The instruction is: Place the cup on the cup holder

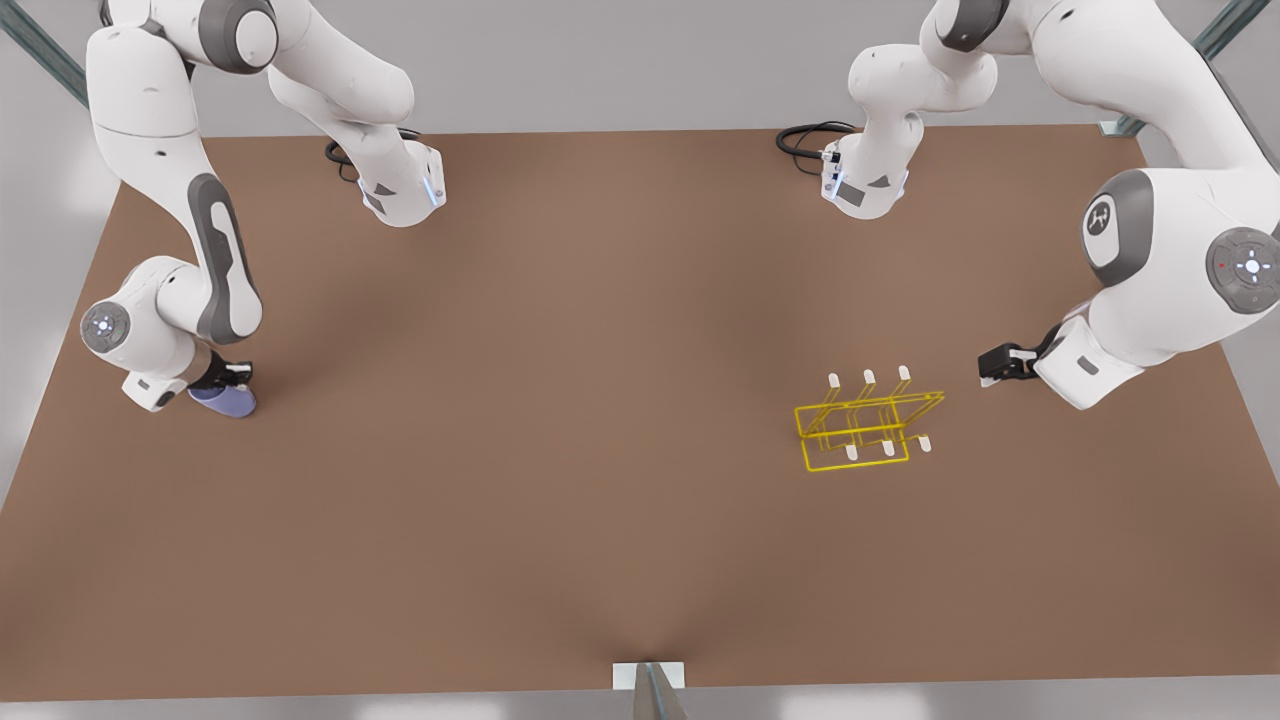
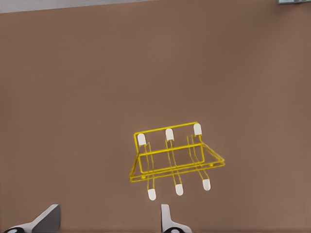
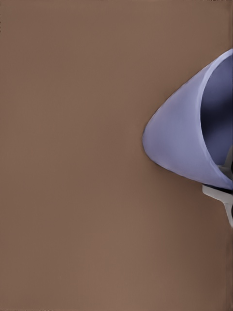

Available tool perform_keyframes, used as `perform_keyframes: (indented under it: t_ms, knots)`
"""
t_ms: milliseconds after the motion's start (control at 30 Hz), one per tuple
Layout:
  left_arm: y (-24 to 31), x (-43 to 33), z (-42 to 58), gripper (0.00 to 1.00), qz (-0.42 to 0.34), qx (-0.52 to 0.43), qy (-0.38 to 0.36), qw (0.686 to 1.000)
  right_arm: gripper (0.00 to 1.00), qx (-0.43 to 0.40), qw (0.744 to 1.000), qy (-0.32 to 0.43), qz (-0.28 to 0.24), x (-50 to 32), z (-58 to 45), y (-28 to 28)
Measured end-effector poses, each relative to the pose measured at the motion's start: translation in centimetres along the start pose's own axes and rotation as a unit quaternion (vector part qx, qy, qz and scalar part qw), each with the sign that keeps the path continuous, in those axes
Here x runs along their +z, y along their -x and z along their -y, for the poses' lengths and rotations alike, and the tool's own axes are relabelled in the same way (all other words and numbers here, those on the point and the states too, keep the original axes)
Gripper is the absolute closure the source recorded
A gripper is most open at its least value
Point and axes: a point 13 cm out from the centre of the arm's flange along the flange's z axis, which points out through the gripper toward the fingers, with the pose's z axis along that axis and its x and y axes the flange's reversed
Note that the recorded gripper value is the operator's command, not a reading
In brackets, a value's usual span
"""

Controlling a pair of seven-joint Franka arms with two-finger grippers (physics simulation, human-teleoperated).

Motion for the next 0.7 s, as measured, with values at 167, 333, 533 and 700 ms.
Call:
perform_keyframes:
  t_ms: [167, 333, 533, 700]
  knots:
    - [0.0, -0.1, 0.0, 0.0, 0.002, 0.0, 0.0, 1.0, 0.79, -0.041, 0.999, -0.009, 0.019, -3.2, -2.2, 3.1]
    - [0.0, -0.2, 0.1, 0.0, 0.002, 0.001, 0.0, 1.0, 0.79, -0.104, 0.994, 0.025, 0.037, -6.1, -11.3, 7.8]
    - [0.0, -0.2, 0.3, 0.0, 0.003, 0.003, 0.001, 1.0, 0.79, -0.12, 0.98, 0.147, 0.059, -7.8, -24.8, 12.6]
    - [0.1, -0.1, 0.3, 0.0, 0.003, 0.003, 0.001, 1.0, 0.79, -0.096, 0.937, 0.332, 0.056, -7.6, -40.3, 15.2]
